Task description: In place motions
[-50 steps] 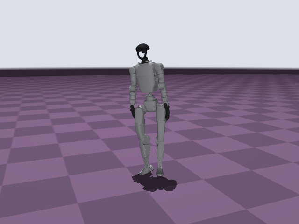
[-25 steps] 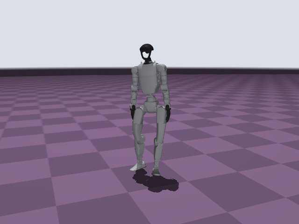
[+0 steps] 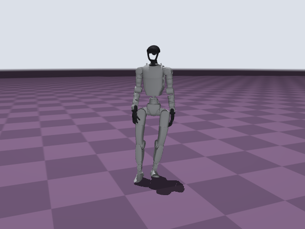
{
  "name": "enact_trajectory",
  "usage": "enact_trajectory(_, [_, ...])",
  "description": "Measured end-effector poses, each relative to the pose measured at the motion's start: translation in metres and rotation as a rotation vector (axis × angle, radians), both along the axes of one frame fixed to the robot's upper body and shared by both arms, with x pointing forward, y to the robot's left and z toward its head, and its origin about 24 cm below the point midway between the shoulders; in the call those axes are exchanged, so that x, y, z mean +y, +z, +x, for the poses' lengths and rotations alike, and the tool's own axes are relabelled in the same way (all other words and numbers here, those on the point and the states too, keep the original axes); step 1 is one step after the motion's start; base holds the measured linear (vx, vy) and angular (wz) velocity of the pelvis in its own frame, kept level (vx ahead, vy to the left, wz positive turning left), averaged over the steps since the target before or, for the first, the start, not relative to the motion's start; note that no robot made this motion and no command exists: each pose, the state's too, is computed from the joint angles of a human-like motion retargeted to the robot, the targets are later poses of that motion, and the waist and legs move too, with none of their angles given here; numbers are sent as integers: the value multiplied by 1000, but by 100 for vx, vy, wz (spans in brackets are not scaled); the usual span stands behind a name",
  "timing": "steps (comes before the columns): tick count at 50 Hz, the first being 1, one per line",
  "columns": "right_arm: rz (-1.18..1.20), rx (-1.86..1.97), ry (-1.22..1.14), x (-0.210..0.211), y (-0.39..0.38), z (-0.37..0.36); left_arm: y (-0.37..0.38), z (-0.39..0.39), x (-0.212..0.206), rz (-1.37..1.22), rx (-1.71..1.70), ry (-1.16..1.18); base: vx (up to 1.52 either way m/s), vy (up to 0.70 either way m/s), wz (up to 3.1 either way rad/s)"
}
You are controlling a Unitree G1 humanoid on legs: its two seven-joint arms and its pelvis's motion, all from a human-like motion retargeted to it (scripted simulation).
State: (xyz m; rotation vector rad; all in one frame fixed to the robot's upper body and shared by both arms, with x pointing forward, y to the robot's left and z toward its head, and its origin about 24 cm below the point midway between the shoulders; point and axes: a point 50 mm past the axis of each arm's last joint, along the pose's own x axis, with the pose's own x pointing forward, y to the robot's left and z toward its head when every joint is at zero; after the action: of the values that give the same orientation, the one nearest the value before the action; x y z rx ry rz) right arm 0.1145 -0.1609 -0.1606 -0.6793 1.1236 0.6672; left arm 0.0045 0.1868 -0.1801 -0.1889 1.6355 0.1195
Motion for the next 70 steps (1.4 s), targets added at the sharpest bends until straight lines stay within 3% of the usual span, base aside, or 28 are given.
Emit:
enact_trajectory(21, [95, -256, -74, 2, 22, 29, 3, -41, -5, -4, 138, 57, 19, 3, 64])
enact_trajectory(35, [182, -425, -127, 7, 43, 64, -1, 20, -15, -38, -76, -100, 15, -6, 88])
enact_trajectory(43, [167, -494, -160, -8, 55, 80, 0, 43, -28, -65, -175, -224, -2, 8, 100])
enact_trajectory(54, [108, -532, -184, -27, 61, 88, -3, 5, -34, -114, -51, -265, 7, 4, 53])
enact_trajectory(70, [68, -575, -128, -30, 73, 108, -2, 14, -25, -109, -42, -191, -3, 3, 49])
